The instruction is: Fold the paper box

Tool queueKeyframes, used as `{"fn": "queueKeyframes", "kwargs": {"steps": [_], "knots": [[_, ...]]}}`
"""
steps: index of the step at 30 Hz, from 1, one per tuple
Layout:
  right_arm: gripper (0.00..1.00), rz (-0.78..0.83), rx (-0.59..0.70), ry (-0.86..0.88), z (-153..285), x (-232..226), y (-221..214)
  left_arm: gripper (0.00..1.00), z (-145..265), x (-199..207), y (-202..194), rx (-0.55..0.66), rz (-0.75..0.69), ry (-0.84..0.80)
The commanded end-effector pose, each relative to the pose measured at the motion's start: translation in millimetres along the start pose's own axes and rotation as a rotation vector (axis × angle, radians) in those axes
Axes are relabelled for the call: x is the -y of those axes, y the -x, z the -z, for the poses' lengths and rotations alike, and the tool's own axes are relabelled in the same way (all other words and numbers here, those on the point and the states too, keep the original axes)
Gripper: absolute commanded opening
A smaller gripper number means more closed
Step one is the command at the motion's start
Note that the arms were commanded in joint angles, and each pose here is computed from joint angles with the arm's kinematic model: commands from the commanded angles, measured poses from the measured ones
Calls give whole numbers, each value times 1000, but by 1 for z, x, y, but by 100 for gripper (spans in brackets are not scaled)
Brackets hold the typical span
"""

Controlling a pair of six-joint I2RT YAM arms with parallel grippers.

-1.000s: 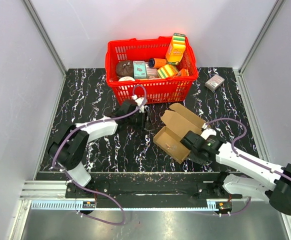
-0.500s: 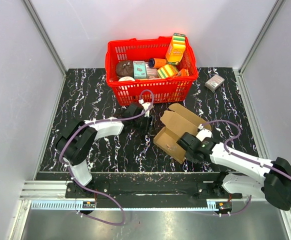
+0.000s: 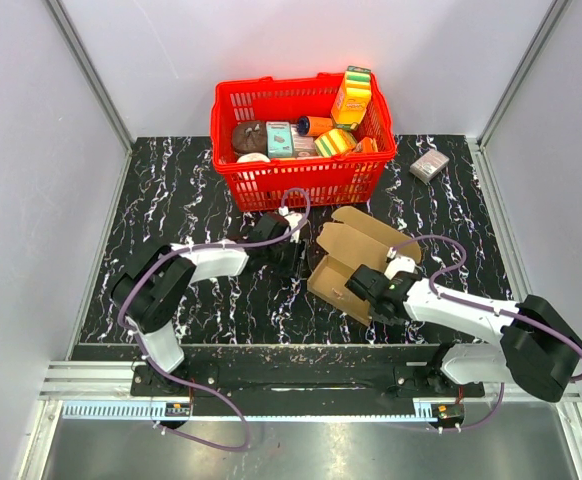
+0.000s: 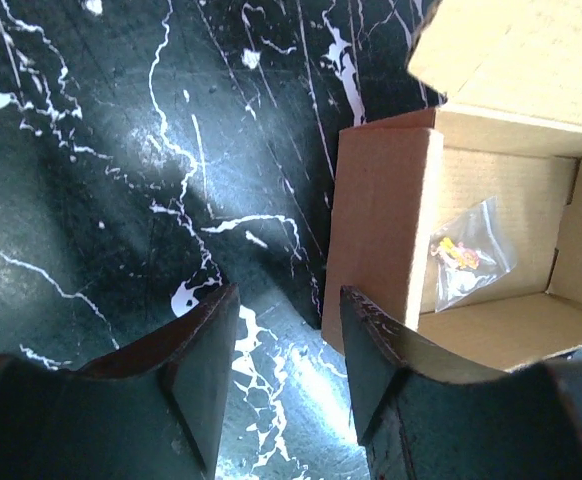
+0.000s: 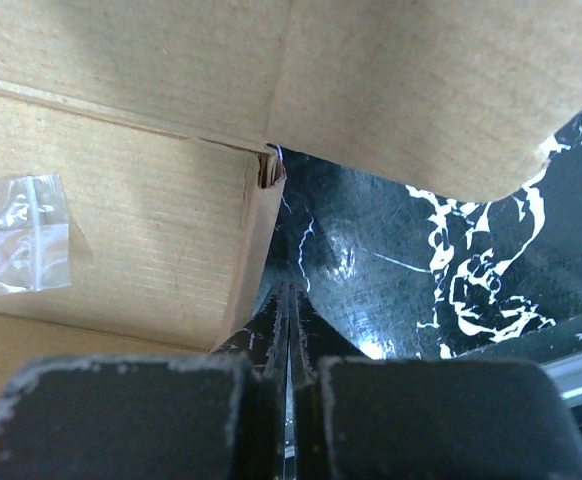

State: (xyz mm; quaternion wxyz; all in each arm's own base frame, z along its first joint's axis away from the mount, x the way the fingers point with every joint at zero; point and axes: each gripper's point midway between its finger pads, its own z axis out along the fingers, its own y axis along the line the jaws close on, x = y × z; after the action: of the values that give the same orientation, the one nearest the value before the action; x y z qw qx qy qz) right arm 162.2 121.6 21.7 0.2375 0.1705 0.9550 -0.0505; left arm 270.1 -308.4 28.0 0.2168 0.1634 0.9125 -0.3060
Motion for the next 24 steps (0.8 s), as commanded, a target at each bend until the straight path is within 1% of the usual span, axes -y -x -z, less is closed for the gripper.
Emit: {"fn": "queueKeyframes", "kwargs": {"steps": [1, 12, 24], "knots": [[0, 39, 114, 24, 4, -11, 26, 49, 11, 5, 7, 56, -36, 6], [0, 163, 116, 127, 6, -40, 32, 49, 16, 10, -5, 52, -53, 13], [0, 277, 126, 194, 8, -56, 35, 49, 39, 12, -27, 91, -45, 53]]}}
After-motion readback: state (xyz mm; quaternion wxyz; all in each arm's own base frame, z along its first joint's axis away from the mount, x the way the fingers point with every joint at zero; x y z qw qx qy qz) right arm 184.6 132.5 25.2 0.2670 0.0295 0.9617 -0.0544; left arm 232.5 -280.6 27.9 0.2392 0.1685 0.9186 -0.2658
